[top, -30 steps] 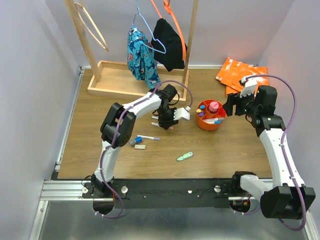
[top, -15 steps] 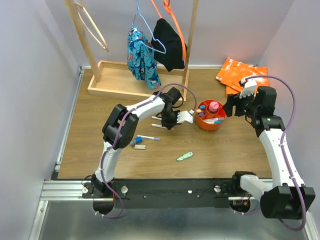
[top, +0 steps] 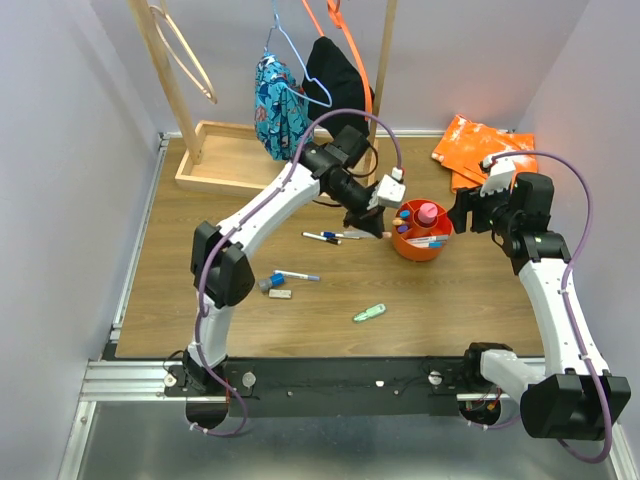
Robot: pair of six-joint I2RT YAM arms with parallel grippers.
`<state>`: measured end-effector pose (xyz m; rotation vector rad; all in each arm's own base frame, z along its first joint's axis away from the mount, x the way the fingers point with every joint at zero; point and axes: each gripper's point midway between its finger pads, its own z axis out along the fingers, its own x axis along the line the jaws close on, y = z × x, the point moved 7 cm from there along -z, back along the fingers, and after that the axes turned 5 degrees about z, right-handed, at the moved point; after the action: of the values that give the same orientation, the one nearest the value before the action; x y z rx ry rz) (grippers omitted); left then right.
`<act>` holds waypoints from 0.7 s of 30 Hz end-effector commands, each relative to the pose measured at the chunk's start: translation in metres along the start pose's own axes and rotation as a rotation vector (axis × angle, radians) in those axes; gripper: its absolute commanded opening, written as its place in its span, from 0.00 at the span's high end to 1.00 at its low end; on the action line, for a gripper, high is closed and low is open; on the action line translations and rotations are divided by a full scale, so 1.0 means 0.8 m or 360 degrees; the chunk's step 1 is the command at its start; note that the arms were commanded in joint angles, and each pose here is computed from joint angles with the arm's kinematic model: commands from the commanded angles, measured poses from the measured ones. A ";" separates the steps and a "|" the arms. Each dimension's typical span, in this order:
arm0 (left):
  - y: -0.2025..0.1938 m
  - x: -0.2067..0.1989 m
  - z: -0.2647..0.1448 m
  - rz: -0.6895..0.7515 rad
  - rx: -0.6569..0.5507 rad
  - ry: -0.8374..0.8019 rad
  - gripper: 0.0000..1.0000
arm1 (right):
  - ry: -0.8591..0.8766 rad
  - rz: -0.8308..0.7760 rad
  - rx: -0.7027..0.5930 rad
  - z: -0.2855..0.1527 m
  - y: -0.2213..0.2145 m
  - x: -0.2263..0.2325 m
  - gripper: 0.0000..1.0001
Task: Sort the stationery into containers
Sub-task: Pick up the pen from the center of the board, then place the pen in the storage box.
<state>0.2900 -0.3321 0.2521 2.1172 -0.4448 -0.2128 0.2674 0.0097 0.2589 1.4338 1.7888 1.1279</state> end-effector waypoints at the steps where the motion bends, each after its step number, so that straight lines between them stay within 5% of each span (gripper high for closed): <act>1: 0.077 -0.007 0.019 0.0115 -0.0528 -0.0147 1.00 | -0.0059 -0.0002 -0.0002 -0.005 0.006 -0.003 0.20; 12: 0.131 0.053 0.042 0.0261 -0.1029 0.0000 1.00 | -0.0142 0.0068 -0.0029 -0.013 0.022 -0.007 0.20; 21: 0.101 0.083 0.080 0.0140 -0.1010 0.0004 1.00 | -0.0138 0.0070 -0.0015 -0.009 0.021 -0.008 0.20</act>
<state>0.3097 -0.4410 0.2817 1.5007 -0.3656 -0.2821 0.2717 0.0039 0.2703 1.4861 1.7202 1.0862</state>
